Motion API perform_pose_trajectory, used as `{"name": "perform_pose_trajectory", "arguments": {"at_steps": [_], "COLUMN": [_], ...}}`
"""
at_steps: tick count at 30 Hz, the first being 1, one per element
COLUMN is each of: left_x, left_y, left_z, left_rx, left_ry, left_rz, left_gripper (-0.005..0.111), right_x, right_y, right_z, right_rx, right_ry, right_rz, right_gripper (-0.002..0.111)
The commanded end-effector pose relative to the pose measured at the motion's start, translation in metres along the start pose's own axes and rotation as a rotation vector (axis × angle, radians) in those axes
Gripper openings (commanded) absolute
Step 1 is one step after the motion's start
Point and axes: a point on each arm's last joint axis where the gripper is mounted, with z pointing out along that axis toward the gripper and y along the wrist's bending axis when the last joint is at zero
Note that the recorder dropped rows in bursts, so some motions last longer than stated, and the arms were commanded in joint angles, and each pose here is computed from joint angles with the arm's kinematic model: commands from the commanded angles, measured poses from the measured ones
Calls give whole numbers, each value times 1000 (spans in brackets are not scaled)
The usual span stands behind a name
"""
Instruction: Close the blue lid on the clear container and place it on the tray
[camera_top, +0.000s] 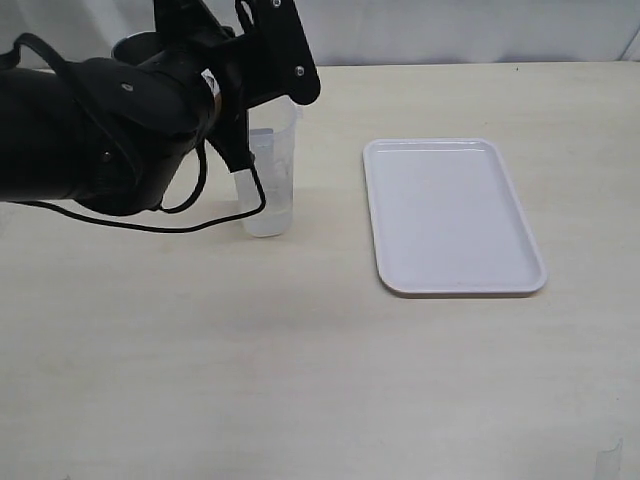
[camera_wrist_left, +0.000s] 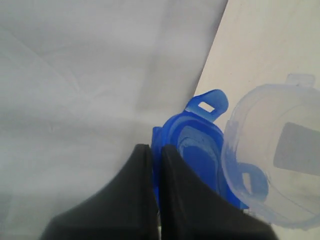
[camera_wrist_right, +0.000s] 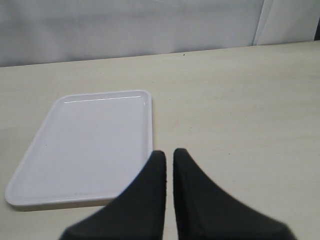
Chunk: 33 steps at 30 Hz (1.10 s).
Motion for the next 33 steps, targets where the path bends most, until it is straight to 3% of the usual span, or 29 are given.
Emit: {"name": "perform_pose_trajectory", "arguments": {"at_steps": [1, 33], "left_x": [-4, -14], "left_y": [12, 11], "left_z": [-1, -10], "left_rx": [-38, -59], "left_ry": [-6, -24], "left_rz": [-31, -25], "left_gripper": [0, 0], "right_x": [1, 1], "right_y": [0, 0], "right_z": [0, 0], "right_rx": [7, 7], "right_ry": [-3, -3], "right_rz": [4, 4], "right_gripper": [5, 5]}}
